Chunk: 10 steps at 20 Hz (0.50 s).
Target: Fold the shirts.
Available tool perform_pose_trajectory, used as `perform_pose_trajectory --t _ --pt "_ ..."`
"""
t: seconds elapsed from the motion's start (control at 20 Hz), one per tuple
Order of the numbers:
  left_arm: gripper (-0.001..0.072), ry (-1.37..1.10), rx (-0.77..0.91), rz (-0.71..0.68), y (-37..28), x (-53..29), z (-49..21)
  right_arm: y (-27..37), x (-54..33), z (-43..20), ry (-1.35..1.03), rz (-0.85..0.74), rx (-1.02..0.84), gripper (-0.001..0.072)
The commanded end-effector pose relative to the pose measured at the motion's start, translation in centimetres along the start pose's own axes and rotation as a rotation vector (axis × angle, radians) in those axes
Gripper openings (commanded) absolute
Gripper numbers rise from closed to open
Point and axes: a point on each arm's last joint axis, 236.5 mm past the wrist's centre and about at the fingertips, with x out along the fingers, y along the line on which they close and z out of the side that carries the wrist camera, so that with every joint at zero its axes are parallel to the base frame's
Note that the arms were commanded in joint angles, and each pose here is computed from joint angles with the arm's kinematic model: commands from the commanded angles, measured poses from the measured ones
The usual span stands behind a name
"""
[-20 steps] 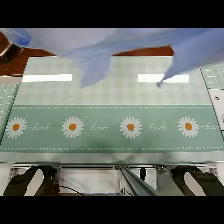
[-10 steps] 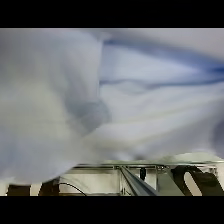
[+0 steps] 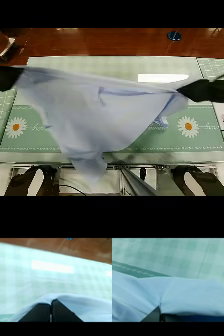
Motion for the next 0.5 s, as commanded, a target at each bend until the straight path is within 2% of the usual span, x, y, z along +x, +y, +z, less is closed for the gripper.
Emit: perform_pose_trajectory --t 0.0,0.2,0.4,0.45 --pt "0.0028 -0.006 -0.107 0.091 5.9 8.0 -2.8 -5.4 8.6 1.7 0.044 0.036 0.12 0.0018" --pt "0.0029 -0.007 -0.116 0.144 8.1 15.5 -2.6 -9.4 15.7 6.7 0.076 0.101 0.233 0.0018" --pt "0.0029 0.136 -0.127 0.12 7.8 20.6 -5.8 -10.4 20.6 11.6 0.017 0.241 0.419 0.0018" --pt "0.0035 0.168 -0.129 0.113 7.7 21.2 -6.7 -10.6 21.3 12.3 0.002 0.262 0.462 0.0039"
